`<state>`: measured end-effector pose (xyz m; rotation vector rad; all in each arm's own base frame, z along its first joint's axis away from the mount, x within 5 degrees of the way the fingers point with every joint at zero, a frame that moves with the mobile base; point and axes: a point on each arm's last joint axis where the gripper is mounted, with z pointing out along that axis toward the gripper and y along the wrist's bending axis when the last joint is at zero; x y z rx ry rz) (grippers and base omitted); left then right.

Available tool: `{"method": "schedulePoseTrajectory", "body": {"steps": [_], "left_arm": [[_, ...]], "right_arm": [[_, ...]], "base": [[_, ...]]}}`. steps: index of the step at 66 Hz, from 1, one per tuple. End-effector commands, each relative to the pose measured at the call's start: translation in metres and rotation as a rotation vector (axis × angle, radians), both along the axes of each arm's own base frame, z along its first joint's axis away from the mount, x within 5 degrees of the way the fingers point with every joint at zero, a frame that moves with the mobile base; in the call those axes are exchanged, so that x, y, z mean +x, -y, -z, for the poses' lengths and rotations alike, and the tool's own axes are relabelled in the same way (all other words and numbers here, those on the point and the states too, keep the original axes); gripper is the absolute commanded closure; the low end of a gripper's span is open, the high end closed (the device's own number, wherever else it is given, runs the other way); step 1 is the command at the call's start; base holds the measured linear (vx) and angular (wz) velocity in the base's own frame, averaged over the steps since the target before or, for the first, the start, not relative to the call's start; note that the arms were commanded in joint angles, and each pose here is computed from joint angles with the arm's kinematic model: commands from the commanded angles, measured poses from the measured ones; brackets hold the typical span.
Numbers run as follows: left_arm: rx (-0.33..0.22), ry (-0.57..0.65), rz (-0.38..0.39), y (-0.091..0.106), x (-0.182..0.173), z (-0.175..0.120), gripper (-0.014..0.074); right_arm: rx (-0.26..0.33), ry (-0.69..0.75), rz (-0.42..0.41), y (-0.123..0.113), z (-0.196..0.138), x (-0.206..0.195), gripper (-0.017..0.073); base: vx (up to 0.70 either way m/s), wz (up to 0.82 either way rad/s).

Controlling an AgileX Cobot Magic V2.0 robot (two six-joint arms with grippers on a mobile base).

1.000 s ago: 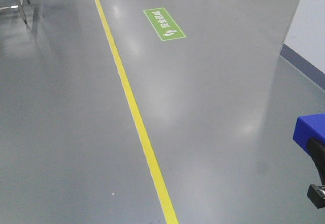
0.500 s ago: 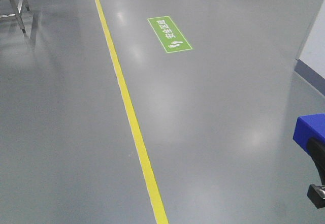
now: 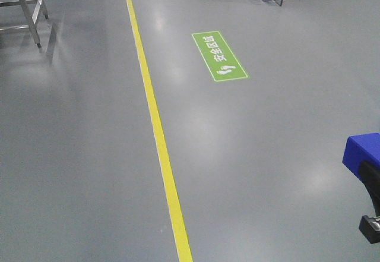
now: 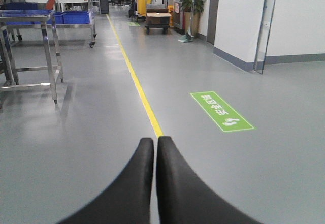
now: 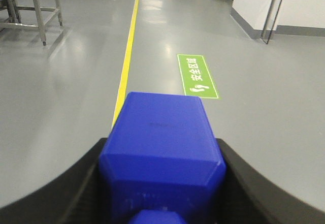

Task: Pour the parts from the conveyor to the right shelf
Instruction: 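Drive away from the conveyor holding the block in the right gripper, then drive along the yellow floor line toward the blue bin shelves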

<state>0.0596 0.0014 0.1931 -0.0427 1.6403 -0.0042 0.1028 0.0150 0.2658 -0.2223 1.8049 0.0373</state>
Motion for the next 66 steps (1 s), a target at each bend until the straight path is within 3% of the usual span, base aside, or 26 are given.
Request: {"method": "schedulePoseTrajectory", "body": {"steps": [1, 66], "left_arm": [[-0.014, 0.083, -0.002, -0.0001, 0.0009, -0.0129, 0.0599], [-0.014, 0.083, -0.002, -0.0001, 0.0009, -0.0129, 0.0599]], "right_arm": [[0.005, 0.103, 0.015, 0.0012, -0.0163, 0.0028, 0.0564], [0.005, 0.099, 0.014, 0.0011, -0.0159, 0.0027, 0.0564]], "base": [[0.61, 0.14], [0.69, 0.11]]}}
